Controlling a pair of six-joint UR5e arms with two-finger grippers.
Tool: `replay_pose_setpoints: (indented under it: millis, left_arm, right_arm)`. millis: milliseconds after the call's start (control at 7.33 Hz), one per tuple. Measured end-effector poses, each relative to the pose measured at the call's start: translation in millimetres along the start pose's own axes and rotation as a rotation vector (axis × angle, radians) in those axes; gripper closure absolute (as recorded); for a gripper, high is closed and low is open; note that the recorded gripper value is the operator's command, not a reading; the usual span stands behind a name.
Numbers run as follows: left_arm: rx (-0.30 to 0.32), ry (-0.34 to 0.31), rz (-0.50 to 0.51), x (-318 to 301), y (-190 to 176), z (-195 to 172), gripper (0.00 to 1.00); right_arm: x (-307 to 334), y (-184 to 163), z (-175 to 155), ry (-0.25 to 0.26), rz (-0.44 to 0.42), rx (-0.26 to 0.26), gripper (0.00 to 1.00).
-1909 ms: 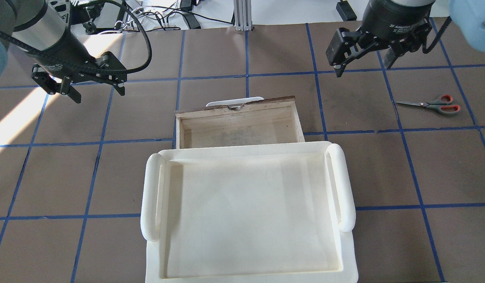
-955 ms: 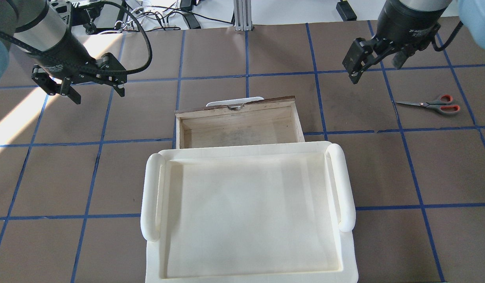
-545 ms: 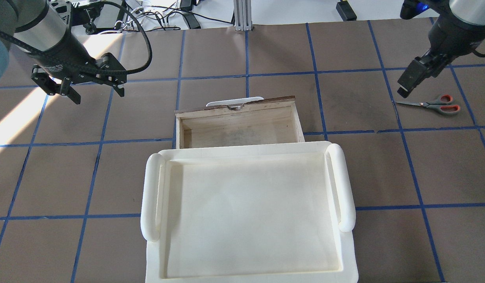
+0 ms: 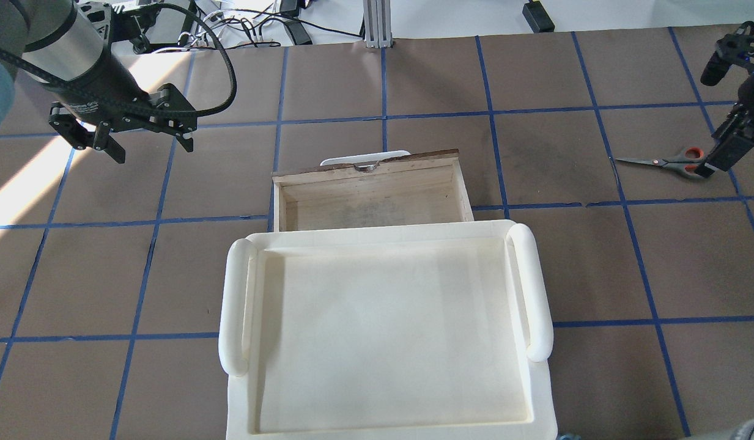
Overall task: Put scissors in drawer and close it
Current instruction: 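Lower the right gripper and close it on the scissors blades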
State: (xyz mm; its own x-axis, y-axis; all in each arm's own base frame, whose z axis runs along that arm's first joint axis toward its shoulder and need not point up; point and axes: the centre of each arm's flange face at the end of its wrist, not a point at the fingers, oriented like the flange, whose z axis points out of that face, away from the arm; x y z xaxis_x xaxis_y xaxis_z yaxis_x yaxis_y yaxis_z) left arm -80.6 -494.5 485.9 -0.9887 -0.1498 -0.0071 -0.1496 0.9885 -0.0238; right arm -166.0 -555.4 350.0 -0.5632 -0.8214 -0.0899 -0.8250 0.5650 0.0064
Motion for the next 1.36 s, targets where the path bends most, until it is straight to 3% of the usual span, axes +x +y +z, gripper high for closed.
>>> replay_pose_setpoints:
  millis: [273,545,818,1364]
  left_arm:
    - [0.001,0.0,-0.001,-0.1,0.8,-0.8,0.0]
    - [0.001,0.0,-0.001,0.0,0.8,-0.7,0.0]
    - [0.001,0.0,-0.001,0.0,0.9,-0.9,0.0]
    - [-0.001,0.0,-0.001,0.0,0.4,0.2,0.0]
  right_arm:
    - [43.0,6.4,41.7,0.075,-0.223,-0.006,0.01]
    - [78.7,6.6,83.6,0.156,-0.361,-0.015,0.02]
    - [96.4,5.3,111.8,0.181,-0.413,-0.012,0.03]
    - [108.3,3.1,150.7,0.168,-0.52,0.0,0.11]
